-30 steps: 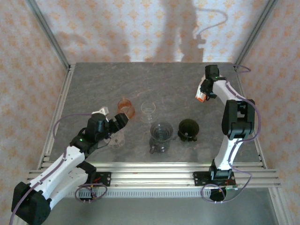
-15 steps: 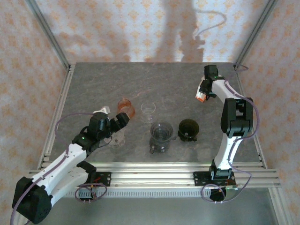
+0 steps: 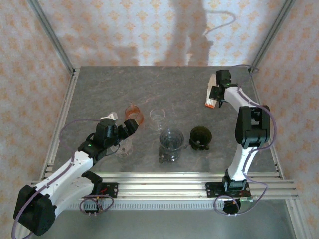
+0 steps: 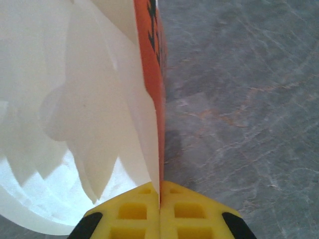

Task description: Place the coffee filter in the dripper

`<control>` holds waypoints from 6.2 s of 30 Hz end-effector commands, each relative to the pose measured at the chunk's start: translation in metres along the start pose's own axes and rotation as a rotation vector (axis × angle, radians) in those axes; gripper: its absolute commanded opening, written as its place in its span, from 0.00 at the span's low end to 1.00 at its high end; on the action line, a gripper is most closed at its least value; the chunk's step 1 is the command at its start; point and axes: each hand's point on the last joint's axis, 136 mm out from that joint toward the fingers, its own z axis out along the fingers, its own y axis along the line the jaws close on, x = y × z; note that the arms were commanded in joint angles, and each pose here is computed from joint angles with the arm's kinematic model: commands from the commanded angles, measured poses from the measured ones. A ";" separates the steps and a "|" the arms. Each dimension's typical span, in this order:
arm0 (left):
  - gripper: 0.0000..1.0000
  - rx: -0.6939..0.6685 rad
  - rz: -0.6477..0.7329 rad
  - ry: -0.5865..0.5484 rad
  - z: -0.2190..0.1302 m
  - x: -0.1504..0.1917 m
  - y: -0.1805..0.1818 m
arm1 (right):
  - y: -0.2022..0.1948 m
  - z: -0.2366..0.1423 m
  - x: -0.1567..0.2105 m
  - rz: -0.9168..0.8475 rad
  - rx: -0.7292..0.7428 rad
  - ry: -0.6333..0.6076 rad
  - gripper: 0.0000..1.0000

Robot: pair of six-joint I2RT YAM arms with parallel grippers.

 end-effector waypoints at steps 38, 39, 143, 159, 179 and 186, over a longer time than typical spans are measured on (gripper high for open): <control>1.00 0.066 0.008 -0.048 -0.014 -0.011 -0.018 | 0.060 -0.033 0.034 -0.209 -0.151 -0.012 0.37; 1.00 0.069 0.007 -0.051 -0.016 -0.012 -0.019 | 0.059 -0.038 0.033 -0.198 -0.156 -0.023 0.39; 1.00 0.053 0.009 -0.027 -0.012 -0.005 -0.012 | 0.123 -0.041 -0.013 -0.042 -0.101 0.003 0.22; 1.00 0.045 0.010 -0.024 -0.010 -0.004 -0.010 | 0.122 -0.033 -0.012 -0.049 -0.074 0.011 0.15; 1.00 0.049 -0.004 -0.018 -0.007 -0.001 -0.006 | 0.116 -0.043 -0.020 -0.051 -0.054 -0.026 0.16; 1.00 0.056 -0.004 -0.016 -0.006 -0.001 -0.009 | 0.115 -0.048 -0.024 -0.047 -0.059 -0.041 0.11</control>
